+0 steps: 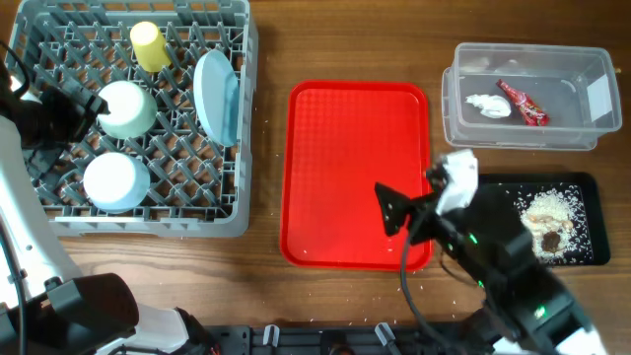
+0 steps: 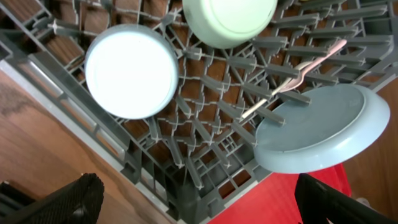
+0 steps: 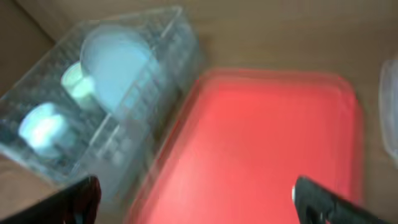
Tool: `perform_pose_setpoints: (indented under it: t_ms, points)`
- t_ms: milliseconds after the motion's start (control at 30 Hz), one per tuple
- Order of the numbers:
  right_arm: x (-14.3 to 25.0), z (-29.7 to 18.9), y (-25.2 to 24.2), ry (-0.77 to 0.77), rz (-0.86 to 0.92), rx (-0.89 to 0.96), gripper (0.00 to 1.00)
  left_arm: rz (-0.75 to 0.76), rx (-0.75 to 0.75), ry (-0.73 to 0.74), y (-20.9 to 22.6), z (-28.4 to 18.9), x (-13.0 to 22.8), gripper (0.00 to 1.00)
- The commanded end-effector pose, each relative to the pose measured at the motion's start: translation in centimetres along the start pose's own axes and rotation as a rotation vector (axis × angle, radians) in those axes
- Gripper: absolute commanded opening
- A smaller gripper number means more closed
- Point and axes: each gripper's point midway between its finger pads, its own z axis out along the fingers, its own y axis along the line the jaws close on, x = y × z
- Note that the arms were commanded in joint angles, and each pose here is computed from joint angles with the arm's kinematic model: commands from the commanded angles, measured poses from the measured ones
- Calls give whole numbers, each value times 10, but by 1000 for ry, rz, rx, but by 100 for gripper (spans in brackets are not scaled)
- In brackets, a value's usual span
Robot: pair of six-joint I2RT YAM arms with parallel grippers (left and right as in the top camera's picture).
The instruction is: Sort waste into correct bins and load items into the dishwasher rack
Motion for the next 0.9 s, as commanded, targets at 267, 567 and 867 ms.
perform_pose_setpoints:
  t_ms: [267,567,867]
  points:
    - [33,-12,-82,-426,45,75,100,-11,5,-8,0,-2,-2,100]
    - [32,-38,-136,-408,-315,407,100,-11,5,-8,0,-2,-2,100]
    - [31,-41,-142,-399,-373,445,100,-11,5,-8,0,-2,-2,100]
